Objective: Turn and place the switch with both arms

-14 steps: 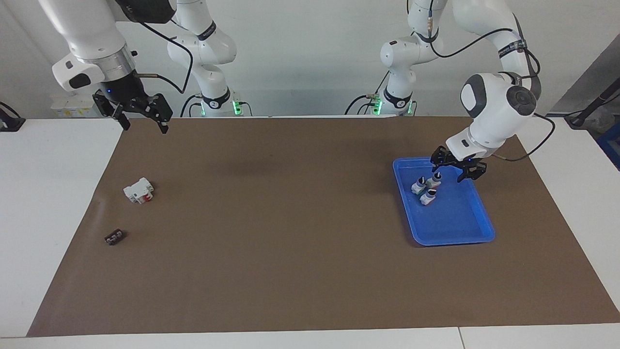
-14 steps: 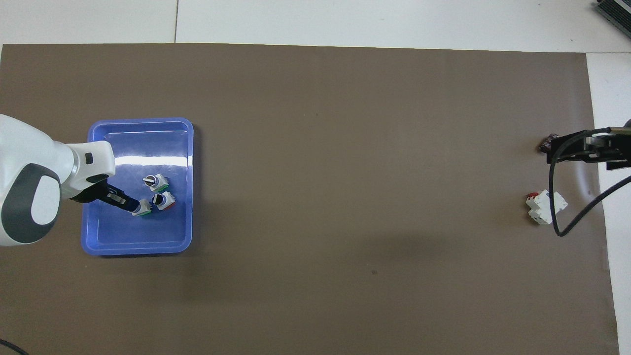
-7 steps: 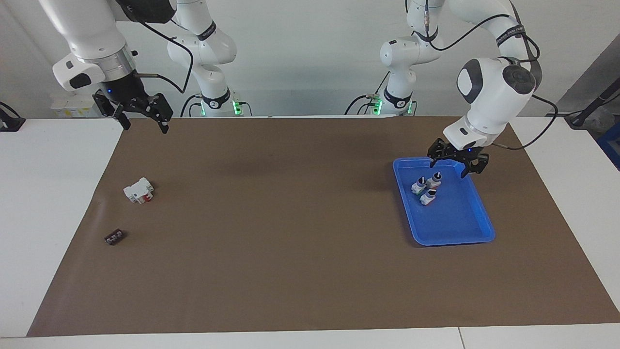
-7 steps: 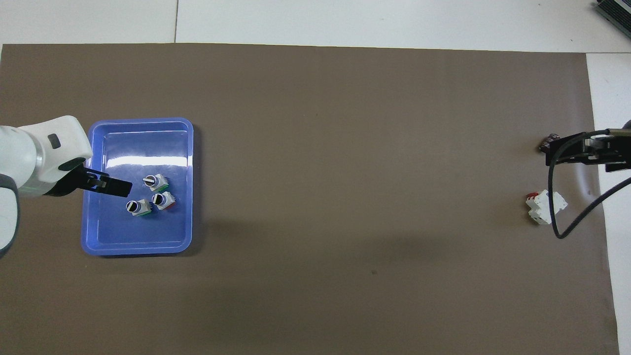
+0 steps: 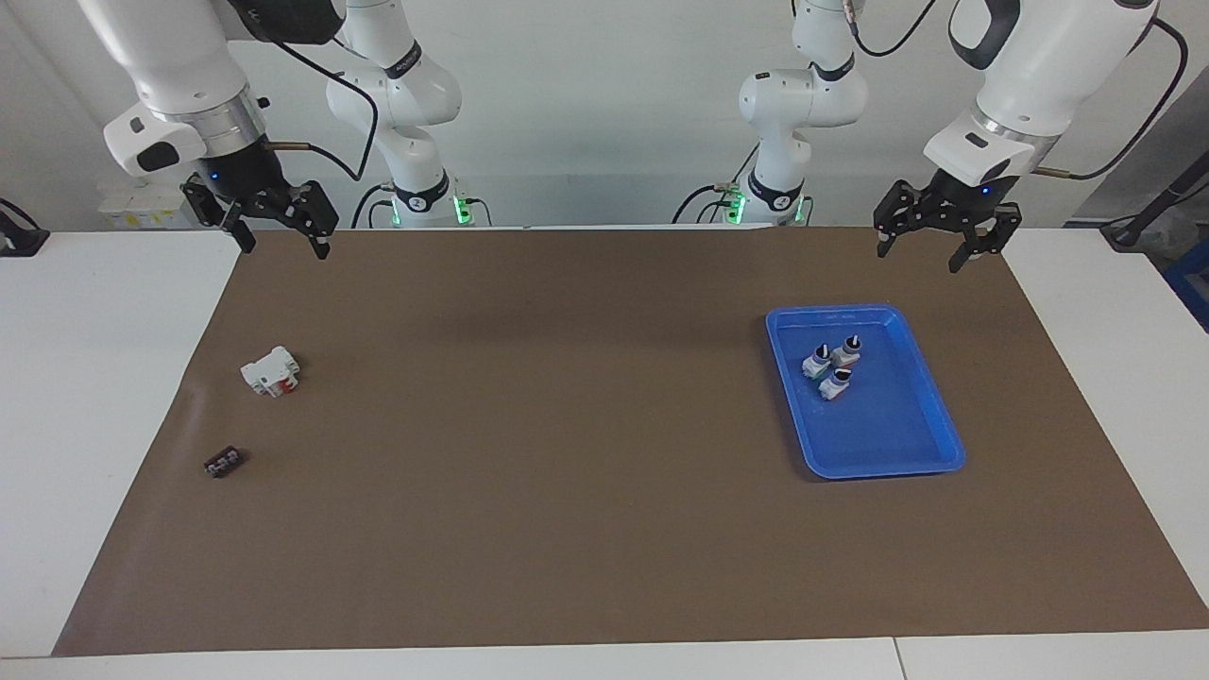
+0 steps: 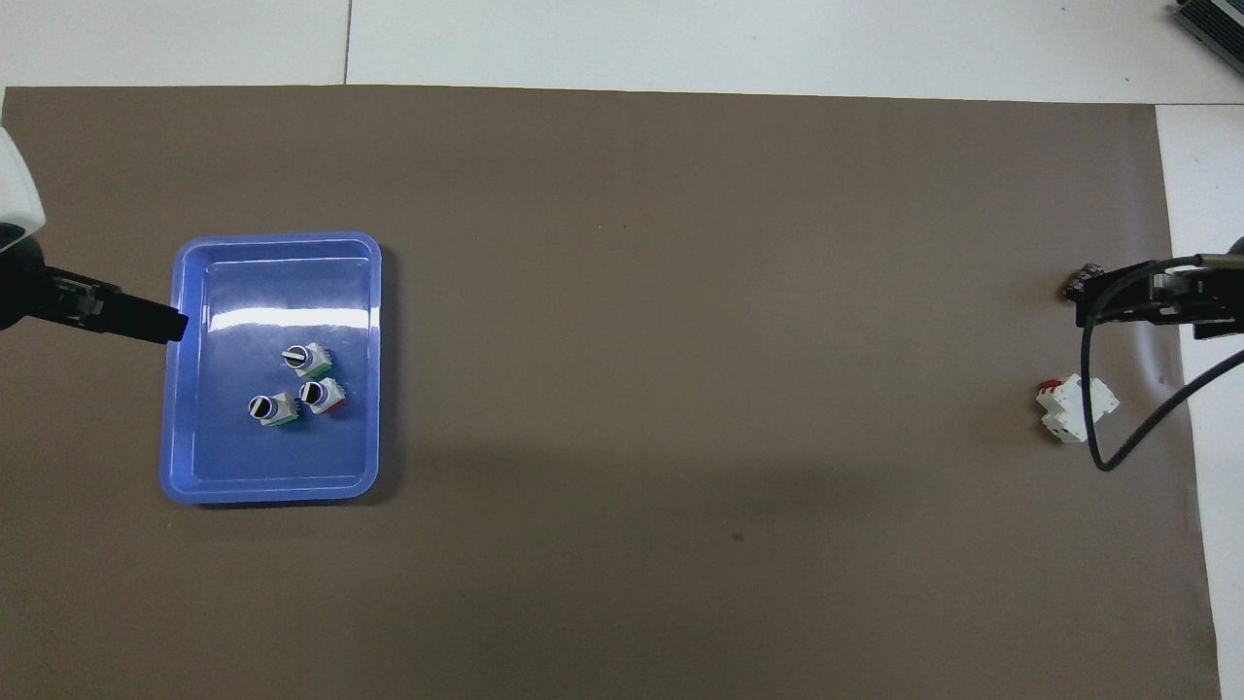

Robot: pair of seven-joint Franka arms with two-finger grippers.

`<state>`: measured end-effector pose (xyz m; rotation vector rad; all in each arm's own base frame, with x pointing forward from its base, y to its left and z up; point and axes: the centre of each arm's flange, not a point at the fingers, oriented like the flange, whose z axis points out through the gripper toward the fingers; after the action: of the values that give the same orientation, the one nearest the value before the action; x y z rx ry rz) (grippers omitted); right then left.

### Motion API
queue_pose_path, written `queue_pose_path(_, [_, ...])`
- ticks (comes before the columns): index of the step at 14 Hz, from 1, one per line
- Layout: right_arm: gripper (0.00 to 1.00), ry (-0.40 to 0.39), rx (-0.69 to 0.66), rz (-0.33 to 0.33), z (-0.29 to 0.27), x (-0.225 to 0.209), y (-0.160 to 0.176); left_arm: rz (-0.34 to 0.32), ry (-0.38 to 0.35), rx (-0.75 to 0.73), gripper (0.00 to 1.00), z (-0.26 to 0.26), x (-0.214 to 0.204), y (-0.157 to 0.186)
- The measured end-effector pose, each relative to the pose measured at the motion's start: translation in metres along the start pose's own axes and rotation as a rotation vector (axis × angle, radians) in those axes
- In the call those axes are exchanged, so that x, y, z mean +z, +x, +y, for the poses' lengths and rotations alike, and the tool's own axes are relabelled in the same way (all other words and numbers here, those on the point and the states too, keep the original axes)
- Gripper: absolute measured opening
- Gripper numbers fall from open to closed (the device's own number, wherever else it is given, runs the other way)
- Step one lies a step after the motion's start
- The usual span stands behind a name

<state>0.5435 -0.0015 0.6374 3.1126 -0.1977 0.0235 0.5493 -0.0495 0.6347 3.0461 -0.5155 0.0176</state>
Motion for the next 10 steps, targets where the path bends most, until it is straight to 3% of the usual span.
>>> queue_pose_path(4, [1.00, 0.000, 0.000, 0.000, 0.000, 0.000, 0.000, -0.023, -0.002, 0.005, 1.00, 0.003, -0.025, 0.007])
queue_pose_path(10, [1.00, 0.000, 0.000, 0.000, 0.000, 0.000, 0.000, -0.042, -0.010, -0.023, 1.00, -0.002, -0.034, -0.017])
